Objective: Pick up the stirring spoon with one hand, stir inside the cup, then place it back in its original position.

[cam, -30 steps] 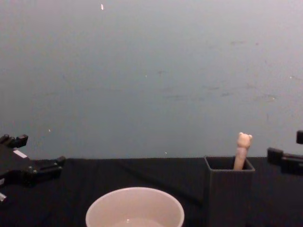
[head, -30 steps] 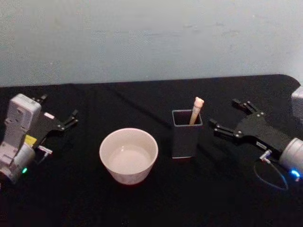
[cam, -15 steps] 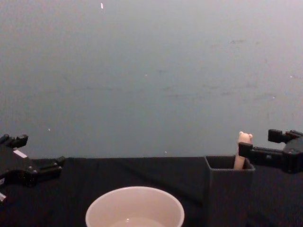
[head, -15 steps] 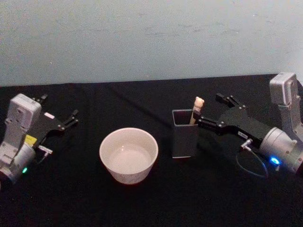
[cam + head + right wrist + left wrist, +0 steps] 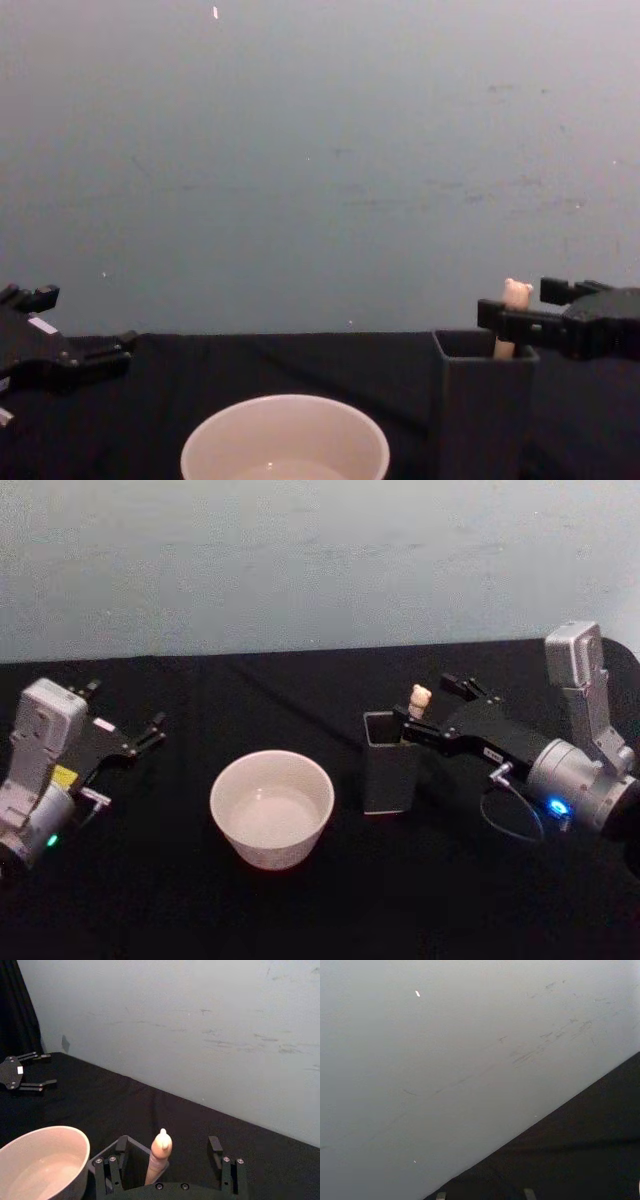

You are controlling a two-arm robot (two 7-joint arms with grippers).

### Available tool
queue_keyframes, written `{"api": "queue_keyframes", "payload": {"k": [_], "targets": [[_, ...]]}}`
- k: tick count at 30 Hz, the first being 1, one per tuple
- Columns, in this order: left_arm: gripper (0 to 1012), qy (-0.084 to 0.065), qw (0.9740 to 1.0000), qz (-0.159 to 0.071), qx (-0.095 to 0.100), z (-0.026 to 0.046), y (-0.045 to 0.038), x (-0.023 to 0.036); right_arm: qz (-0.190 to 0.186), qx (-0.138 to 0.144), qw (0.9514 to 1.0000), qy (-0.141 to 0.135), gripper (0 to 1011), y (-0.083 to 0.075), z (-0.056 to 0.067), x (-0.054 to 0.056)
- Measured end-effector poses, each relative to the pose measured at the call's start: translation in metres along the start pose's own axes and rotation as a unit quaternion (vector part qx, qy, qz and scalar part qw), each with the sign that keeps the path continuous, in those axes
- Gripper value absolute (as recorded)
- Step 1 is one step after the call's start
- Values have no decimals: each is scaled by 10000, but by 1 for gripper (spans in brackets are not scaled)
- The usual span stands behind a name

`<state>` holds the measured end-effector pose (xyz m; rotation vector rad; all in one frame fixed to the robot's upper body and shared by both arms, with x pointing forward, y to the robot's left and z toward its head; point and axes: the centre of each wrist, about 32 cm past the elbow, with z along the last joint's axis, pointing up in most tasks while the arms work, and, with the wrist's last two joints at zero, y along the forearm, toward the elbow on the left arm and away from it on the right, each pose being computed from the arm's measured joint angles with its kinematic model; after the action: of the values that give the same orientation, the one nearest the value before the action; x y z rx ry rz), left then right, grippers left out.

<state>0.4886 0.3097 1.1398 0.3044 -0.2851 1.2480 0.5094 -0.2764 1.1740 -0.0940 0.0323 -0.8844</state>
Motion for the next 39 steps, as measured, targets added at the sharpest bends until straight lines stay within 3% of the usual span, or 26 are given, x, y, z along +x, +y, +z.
{"api": "queue_keyframes", "payload": {"k": [28, 39], "targets": [[1001, 0, 10000, 0, 0, 0, 0, 0, -7, -55, 9999, 84, 996, 33, 8, -1], [1001, 0, 10000, 0, 0, 0, 0, 0, -5, -50, 10000, 80, 721, 32, 7, -1]]}}
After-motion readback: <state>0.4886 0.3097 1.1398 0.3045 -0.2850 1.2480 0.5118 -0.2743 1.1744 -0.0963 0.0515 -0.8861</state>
